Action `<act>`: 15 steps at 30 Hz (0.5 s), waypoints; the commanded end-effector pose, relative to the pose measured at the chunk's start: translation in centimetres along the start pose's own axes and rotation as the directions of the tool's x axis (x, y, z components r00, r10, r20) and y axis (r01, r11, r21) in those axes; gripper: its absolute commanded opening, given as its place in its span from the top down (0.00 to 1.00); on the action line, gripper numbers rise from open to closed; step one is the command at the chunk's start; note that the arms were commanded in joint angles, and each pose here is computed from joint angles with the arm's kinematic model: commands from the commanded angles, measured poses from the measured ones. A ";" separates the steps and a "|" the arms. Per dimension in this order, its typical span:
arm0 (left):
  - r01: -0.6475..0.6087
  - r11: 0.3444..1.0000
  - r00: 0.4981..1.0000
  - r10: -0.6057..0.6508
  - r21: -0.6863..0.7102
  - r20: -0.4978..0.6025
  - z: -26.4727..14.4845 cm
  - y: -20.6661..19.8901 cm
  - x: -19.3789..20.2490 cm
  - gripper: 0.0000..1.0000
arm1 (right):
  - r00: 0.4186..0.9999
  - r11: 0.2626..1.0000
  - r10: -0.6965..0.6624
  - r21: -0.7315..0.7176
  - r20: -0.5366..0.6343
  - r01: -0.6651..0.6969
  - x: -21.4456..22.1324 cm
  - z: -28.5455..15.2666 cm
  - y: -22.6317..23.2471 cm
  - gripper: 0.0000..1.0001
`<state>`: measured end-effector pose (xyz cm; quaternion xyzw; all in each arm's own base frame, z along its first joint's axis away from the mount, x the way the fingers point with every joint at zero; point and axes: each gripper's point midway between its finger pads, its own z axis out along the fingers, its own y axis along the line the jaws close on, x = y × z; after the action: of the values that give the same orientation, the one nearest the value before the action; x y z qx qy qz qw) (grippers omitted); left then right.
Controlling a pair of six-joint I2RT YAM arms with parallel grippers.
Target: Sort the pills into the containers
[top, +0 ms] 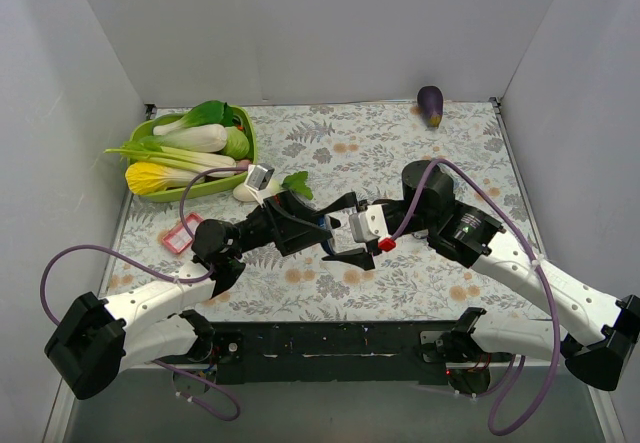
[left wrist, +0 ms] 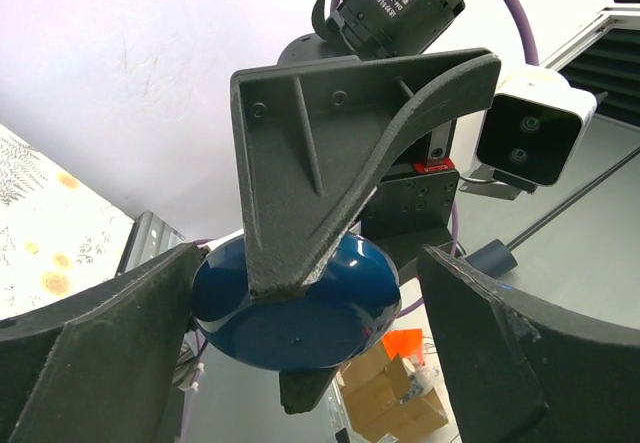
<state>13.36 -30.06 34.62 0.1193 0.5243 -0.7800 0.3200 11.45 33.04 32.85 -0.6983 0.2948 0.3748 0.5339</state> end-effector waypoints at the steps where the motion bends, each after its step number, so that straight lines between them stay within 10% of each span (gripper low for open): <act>1: -0.024 0.998 1.000 0.025 0.062 -0.007 0.4 -2.3 -0.5 0.10 | 0.998 0.997 -0.062 0.040 0.010 0.061 -1.4 -0.3 -1.4 0.91; 15: -0.016 0.997 0.999 0.018 0.072 -0.037 0.3 -2.3 0.0 0.27 | 0.997 0.996 -0.079 0.040 -0.011 0.079 -0.9 -0.3 -1.5 0.82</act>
<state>13.47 -30.16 34.33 0.1157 0.5305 -0.7793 0.3129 11.40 33.10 32.85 -0.7040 0.2832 0.3674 0.5377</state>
